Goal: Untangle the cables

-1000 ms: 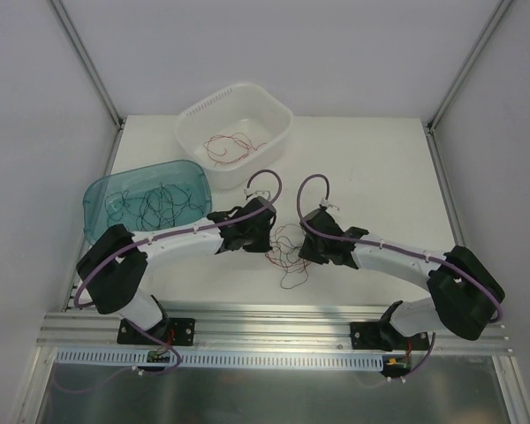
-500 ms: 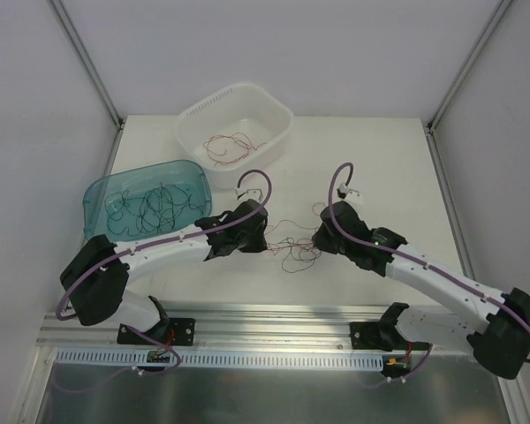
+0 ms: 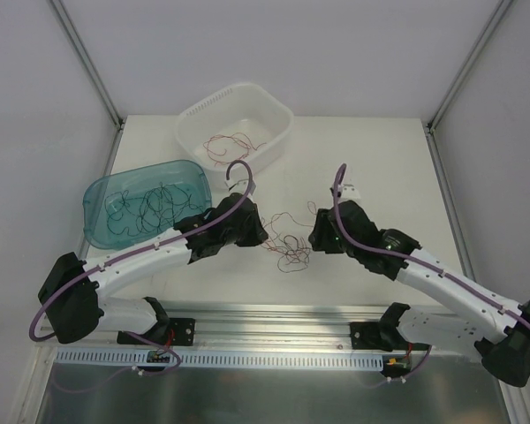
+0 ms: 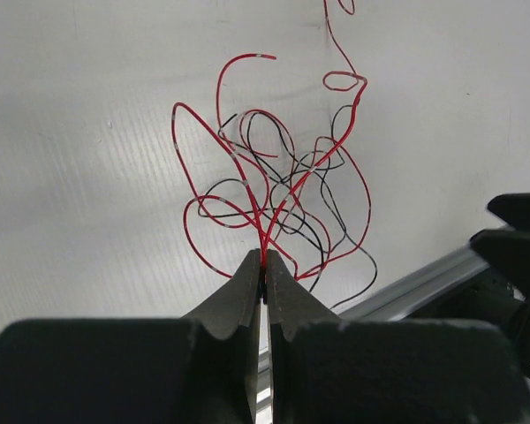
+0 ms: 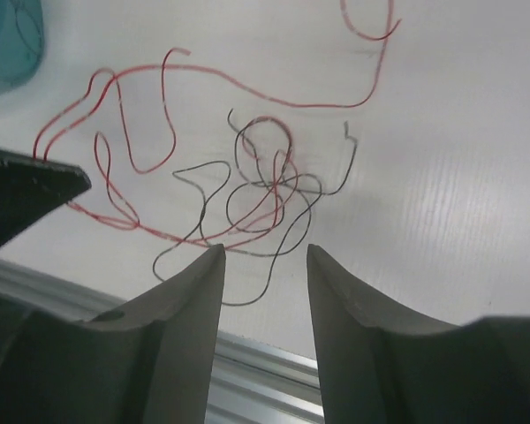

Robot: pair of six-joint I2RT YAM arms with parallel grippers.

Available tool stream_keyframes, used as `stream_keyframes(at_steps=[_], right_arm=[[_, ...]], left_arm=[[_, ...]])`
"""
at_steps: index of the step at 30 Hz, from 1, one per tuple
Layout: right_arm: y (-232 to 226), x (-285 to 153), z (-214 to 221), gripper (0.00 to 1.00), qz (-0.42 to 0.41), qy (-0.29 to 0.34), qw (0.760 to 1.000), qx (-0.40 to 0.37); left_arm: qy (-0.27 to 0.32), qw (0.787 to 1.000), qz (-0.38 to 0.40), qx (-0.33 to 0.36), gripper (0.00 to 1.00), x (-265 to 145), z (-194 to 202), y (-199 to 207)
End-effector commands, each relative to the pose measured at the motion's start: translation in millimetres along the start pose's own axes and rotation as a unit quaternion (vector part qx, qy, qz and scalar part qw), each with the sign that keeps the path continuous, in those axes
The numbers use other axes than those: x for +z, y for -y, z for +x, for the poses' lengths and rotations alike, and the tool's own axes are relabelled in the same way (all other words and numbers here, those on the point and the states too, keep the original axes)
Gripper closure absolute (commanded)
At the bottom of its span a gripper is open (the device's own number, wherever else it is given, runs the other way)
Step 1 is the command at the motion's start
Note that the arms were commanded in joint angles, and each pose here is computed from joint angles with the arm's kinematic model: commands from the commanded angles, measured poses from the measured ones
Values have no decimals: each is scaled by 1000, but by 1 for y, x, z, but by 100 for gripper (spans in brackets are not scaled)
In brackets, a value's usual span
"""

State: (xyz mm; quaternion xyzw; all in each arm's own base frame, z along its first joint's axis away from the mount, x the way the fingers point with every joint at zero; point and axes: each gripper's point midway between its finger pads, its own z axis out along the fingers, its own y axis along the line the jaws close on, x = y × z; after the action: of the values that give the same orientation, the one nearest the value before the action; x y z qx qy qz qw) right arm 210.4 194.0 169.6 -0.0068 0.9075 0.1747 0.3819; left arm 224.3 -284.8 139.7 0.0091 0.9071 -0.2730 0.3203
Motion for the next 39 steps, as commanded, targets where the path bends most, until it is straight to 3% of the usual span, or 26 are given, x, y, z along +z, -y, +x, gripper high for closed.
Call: stream_keyframes(at_steps=[1,8,14,29,32,37,39], right_arm=[[-34,3,30,54,-82,-39,993,-80],[-90,2,55,43,-216,-40,967,-132],[-107,12,67,43,-229,-60,963,-131],[-78,58,92,51,-117,-73,985,-104],[-80,57,93,63,-122,-73,984,-107],[-75,44,82,96,-117,-60,984,-118],[-69,30,58,99,-105,-23,986,-124]], left_arm=[[-2,1000,12,-15,100,-6,-2,7],[-13,1000,16,-23,100,-5,2,9],[-7,999,20,-30,100,-9,0,10],[3,999,22,-35,100,-16,-3,9],[6,999,22,-34,100,-17,-4,9],[13,1000,-3,-22,100,-14,-4,-4],[18,999,-22,-23,100,-13,-5,-17]])
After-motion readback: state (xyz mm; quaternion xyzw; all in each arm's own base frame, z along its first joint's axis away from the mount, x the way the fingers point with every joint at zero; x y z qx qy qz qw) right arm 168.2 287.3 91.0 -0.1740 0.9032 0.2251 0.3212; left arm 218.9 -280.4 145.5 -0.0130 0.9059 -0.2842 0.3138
